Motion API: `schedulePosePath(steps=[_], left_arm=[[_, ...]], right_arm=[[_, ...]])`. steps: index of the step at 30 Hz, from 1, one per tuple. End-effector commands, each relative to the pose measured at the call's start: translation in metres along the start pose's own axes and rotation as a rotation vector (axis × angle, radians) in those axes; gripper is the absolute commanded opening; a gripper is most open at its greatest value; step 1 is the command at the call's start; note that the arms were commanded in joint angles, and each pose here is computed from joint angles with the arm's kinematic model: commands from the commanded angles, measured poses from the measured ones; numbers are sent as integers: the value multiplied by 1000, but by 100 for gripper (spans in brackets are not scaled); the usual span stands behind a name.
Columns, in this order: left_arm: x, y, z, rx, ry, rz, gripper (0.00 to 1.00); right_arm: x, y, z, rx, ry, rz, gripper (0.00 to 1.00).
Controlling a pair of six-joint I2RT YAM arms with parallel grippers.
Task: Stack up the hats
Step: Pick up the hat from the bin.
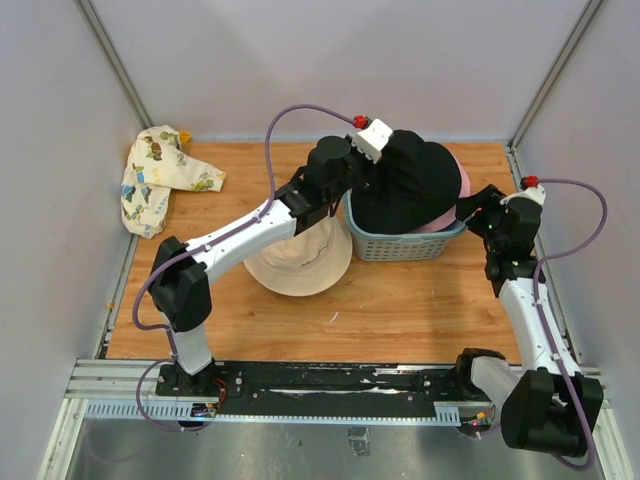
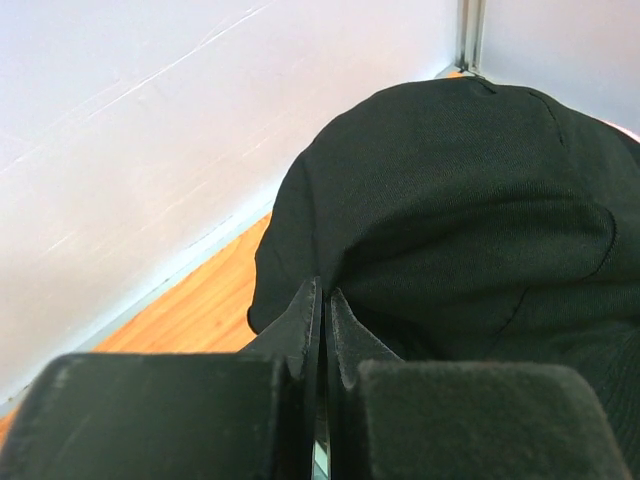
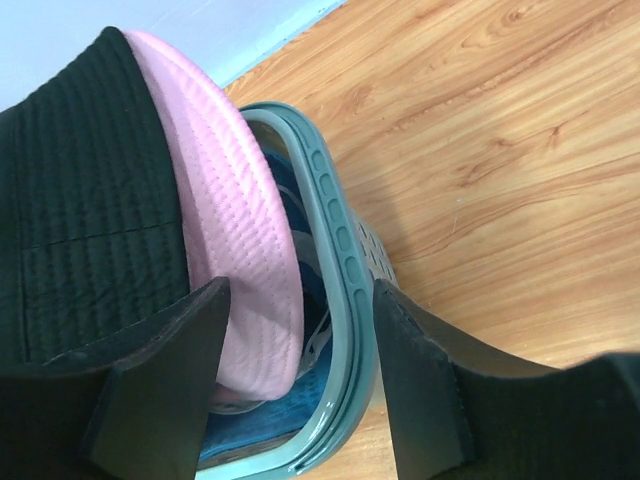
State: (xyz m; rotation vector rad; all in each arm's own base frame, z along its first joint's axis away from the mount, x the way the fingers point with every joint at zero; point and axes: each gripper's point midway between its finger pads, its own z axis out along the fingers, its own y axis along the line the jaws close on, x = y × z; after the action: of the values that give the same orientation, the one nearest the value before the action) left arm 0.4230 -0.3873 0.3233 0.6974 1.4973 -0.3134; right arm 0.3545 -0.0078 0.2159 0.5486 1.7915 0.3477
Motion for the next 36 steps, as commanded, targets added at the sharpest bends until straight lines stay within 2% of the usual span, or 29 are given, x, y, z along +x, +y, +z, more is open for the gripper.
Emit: schedulePosePath(steps=[1, 9, 19, 21, 25, 26, 36], left_arm=[[-25, 12, -12, -40, -56, 9, 1], [-21, 19, -14, -74, -33, 21, 0], [-22, 19, -16, -70, -29, 18, 0], [-24, 19, -16, -67, -31, 17, 1], [-31, 21, -18, -72, -42, 16, 0], [-35, 22, -19, -73, -49, 15, 1], [-98, 41, -39, -109, -159, -4, 1]], right_arm=[[-10, 5, 8, -72, -47, 38, 58], [-14, 13, 13, -172, -61, 84, 50], [-16, 41, 15, -338, -34, 99, 50], [-14, 45, 16, -360, -13, 103, 43], [-12, 44, 17, -355, -2, 109, 4], [-11, 42, 17, -346, 0, 111, 1], [-5, 27, 22, -260, 25, 107, 0]])
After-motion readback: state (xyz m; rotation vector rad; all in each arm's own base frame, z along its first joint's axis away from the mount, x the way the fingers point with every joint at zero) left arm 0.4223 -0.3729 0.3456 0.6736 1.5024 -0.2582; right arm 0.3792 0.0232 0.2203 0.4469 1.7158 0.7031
